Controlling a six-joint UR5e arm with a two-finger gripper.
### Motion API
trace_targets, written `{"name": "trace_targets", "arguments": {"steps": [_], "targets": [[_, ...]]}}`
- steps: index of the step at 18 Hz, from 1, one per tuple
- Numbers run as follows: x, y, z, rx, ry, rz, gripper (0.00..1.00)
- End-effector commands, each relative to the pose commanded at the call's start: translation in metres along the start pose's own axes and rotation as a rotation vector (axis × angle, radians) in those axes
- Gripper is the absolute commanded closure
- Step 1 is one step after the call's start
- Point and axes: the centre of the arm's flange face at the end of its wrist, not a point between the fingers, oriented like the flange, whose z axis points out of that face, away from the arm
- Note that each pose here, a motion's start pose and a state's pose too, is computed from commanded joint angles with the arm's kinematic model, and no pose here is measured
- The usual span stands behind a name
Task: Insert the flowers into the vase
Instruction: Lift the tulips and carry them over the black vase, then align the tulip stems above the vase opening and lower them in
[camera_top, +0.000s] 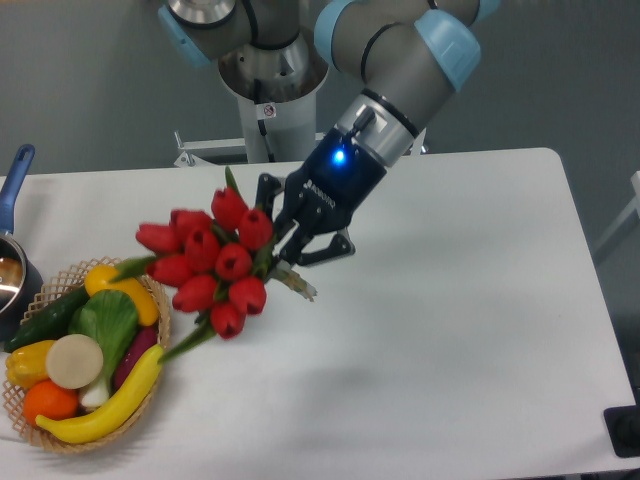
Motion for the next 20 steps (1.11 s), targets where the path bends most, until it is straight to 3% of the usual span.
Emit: {"name": "trace_targets", "arguments": {"steps": [20], "targets": [[0.082,0.016,0.002,0.103,0.066,-0.025,0.94]]}}
